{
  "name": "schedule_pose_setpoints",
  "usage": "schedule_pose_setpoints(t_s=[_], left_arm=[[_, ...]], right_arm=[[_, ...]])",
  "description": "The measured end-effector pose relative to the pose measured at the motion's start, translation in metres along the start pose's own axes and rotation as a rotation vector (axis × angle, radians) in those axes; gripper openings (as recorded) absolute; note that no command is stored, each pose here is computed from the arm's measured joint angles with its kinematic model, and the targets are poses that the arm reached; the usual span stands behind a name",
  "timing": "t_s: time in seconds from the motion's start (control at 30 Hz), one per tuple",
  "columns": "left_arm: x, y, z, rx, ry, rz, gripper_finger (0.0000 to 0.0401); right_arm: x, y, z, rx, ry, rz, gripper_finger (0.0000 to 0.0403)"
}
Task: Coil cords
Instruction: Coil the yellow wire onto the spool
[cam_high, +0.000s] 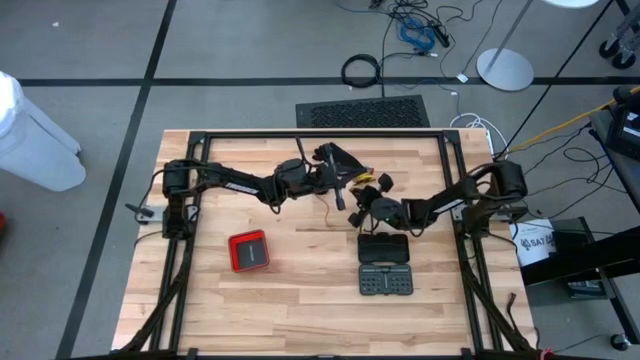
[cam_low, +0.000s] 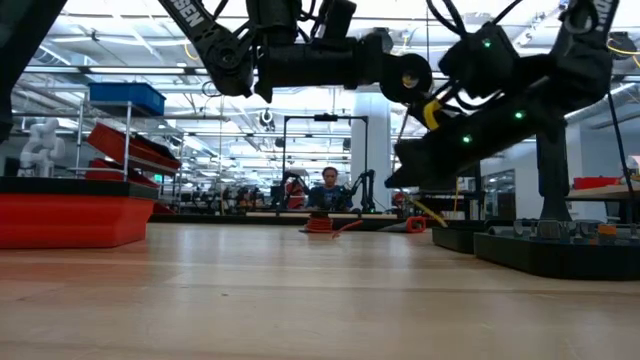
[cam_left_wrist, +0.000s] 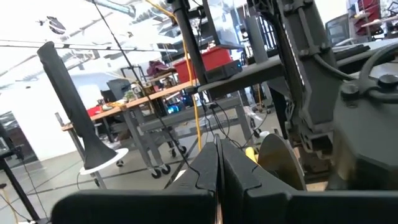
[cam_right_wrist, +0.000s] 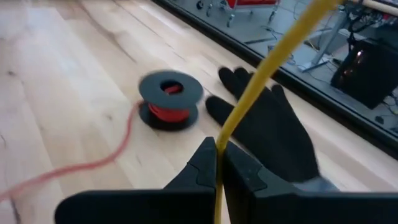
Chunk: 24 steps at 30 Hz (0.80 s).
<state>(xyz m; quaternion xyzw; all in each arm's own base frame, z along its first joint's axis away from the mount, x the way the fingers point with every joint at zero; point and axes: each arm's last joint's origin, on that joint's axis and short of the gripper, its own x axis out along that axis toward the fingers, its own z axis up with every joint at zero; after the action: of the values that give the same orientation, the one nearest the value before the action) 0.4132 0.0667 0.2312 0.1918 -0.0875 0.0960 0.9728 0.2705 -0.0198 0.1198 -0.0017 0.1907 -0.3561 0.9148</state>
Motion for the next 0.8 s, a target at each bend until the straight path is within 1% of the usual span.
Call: schedule_pose_setpoints(t_s=[0.13,0.23,0.3,0.4,0.5,0.63,0.8], left_arm=[[0.0,0.002,0.0,0.001,0.001,0.02,0.0006],[0.0,0.008,-0.001,0.018,0.013,0.069,0.0006],[0.0,0.011,-0.003,0.038,0.037,0.086,0.0006],[0.0,0.013,-0.008,0.043,0.081,0.081,0.0006],[-0.001,0.013,-0.013,0.045,0.112,0.064,0.0006],[-0.003,0.012,-0.017,0.069,0.14,0.051,0.0006],[-0.004,0.012,-0.018,0.097,0.143,0.048,0.0006]], right_arm=[[0.009,0.01,0.011,-0.01,-0.027,0.008,0.0001],[0.015,0.019,0.022,-0.035,-0.048,0.015,0.0001],[0.018,0.023,0.03,-0.051,-0.047,0.017,0.0001],[0.019,0.025,0.036,-0.073,-0.024,0.013,0.0],[0.015,0.023,0.038,-0.091,0.001,0.003,0.0],[0.003,0.021,0.042,-0.126,0.025,-0.045,0.0],[-0.014,0.019,0.06,-0.12,-0.025,-0.016,0.0]])
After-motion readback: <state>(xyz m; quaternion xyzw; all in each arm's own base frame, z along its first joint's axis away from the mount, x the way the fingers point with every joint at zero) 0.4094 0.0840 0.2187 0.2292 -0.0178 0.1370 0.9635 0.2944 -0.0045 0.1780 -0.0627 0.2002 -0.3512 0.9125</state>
